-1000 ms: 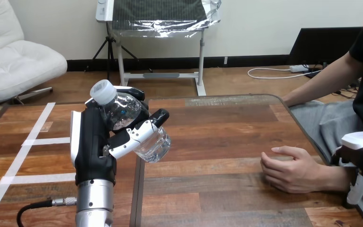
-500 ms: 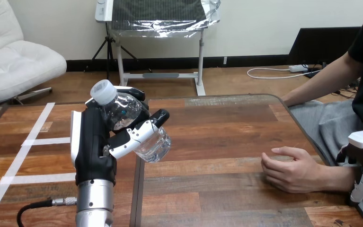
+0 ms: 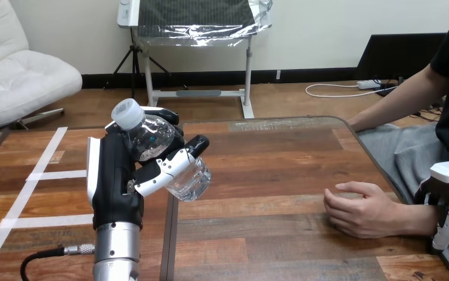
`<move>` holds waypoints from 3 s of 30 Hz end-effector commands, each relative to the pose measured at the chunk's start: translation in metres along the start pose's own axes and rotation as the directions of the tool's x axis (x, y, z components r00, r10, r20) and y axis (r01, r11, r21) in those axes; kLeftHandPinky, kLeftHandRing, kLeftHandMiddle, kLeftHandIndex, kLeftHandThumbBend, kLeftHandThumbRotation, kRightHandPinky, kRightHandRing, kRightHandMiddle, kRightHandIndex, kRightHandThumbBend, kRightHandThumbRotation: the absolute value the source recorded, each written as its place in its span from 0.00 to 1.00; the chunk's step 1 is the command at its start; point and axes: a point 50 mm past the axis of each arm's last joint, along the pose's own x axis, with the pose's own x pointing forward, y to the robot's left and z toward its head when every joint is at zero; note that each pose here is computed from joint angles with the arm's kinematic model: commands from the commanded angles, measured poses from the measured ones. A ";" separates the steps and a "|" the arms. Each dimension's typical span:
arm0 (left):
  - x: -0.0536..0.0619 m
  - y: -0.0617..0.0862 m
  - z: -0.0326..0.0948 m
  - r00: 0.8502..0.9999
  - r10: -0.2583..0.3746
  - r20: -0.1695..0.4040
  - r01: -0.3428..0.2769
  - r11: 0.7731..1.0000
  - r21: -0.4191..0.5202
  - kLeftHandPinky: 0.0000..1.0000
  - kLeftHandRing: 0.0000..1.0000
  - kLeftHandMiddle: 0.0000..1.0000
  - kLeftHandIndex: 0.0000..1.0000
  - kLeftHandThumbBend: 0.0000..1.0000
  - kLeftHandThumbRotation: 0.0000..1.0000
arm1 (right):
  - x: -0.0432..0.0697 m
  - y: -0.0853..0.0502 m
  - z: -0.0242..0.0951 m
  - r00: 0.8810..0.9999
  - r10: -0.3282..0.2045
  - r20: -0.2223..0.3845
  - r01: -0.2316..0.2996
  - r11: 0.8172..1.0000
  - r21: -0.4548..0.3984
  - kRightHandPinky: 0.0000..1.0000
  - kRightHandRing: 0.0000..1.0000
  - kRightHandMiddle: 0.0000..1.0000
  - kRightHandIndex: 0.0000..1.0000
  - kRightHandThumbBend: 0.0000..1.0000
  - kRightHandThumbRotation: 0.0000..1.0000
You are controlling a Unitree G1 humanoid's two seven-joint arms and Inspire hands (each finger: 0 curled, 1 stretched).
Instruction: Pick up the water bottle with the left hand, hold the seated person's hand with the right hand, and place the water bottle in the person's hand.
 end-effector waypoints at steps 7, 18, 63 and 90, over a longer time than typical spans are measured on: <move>0.012 -0.004 0.023 0.994 0.004 0.108 -0.002 1.000 -0.021 0.39 0.40 0.43 0.46 0.70 0.00 | 0.006 0.005 0.016 0.996 -0.003 0.084 -0.008 0.991 0.135 0.62 0.72 0.79 0.76 0.72 0.00; 0.013 -0.003 0.023 0.995 0.010 0.104 -0.009 1.000 -0.013 0.39 0.40 0.42 0.46 0.71 0.00 | 0.010 0.011 0.023 0.988 0.014 0.156 -0.041 0.984 0.174 0.62 0.69 0.77 0.74 0.70 0.00; 0.011 0.002 0.027 0.992 0.022 0.124 -0.024 1.000 0.010 0.36 0.39 0.43 0.46 0.70 0.00 | 0.022 0.021 0.044 0.981 0.116 0.154 -0.138 0.981 0.138 0.54 0.62 0.73 0.77 0.68 0.00; 0.009 0.002 0.028 0.993 0.024 0.114 -0.023 1.000 -0.006 0.36 0.39 0.43 0.46 0.69 0.00 | 0.024 0.026 0.050 0.976 0.157 0.150 -0.168 0.984 0.065 0.62 0.67 0.78 0.80 0.72 0.00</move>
